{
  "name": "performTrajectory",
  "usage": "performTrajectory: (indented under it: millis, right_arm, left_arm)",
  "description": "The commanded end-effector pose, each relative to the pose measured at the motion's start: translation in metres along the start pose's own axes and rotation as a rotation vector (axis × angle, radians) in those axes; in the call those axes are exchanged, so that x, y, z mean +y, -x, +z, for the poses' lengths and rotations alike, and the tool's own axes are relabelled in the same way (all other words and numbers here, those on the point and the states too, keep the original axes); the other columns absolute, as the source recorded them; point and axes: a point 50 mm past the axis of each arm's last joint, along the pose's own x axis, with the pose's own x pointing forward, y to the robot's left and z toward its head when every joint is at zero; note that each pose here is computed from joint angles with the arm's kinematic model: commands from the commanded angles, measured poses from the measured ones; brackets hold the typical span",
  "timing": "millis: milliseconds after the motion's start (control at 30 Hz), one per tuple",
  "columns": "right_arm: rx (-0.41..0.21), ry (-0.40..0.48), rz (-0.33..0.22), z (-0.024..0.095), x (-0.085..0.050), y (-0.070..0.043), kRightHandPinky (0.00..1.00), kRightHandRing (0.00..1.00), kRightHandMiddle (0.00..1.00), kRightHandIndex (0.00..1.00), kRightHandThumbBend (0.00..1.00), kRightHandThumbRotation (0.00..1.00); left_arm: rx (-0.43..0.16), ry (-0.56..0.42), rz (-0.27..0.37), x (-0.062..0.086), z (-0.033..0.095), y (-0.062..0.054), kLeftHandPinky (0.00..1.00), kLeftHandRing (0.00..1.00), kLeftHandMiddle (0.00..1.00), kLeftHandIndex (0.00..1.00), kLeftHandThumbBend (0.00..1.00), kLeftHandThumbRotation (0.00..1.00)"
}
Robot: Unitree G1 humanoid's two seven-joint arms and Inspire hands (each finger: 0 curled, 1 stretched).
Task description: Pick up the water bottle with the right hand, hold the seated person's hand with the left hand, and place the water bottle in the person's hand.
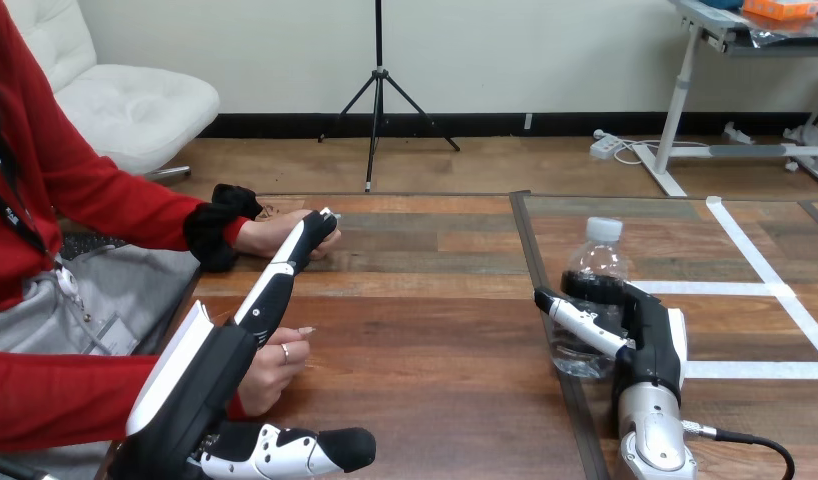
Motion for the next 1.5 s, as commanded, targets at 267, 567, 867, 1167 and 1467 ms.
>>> performTrajectory:
  millis: [267,567,867,1167,1467]
  right_arm:
    - [-0.038,-0.04,0.02,0.015,0.008,-0.007,0.3,0.31,0.33,0.32,0.75,0.0]
    - [-0.042,-0.051,0.019,0.016,0.007,-0.007,0.3,0.32,0.33,0.32,0.75,0.0]
    - [-0.058,-0.044,0.03,0.019,0.005,-0.009,0.31,0.32,0.33,0.32,0.74,0.0]
    - [-0.092,-0.046,0.054,0.024,0.003,-0.01,0.32,0.34,0.35,0.32,0.73,0.0]
    - [-0.153,-0.036,0.081,0.034,0.004,-0.012,0.33,0.34,0.35,0.32,0.73,0.0]
  left_arm:
    - [-0.061,-0.021,0.008,0.005,0.004,-0.014,1.0,1.0,1.0,1.0,1.0,0.63]
    - [-0.074,-0.014,0.013,0.005,0.003,-0.016,1.0,1.0,1.0,1.0,1.0,0.62]
    - [-0.07,-0.005,0.014,0.005,0.002,-0.017,1.0,1.0,1.0,1.0,1.0,0.61]
    - [-0.063,-0.01,0.017,0.004,0.002,-0.019,1.0,1.0,1.0,1.0,1.0,0.6]
    - [-0.047,-0.031,0.019,0.006,0.002,-0.02,1.0,1.0,1.0,1.0,1.0,0.6]
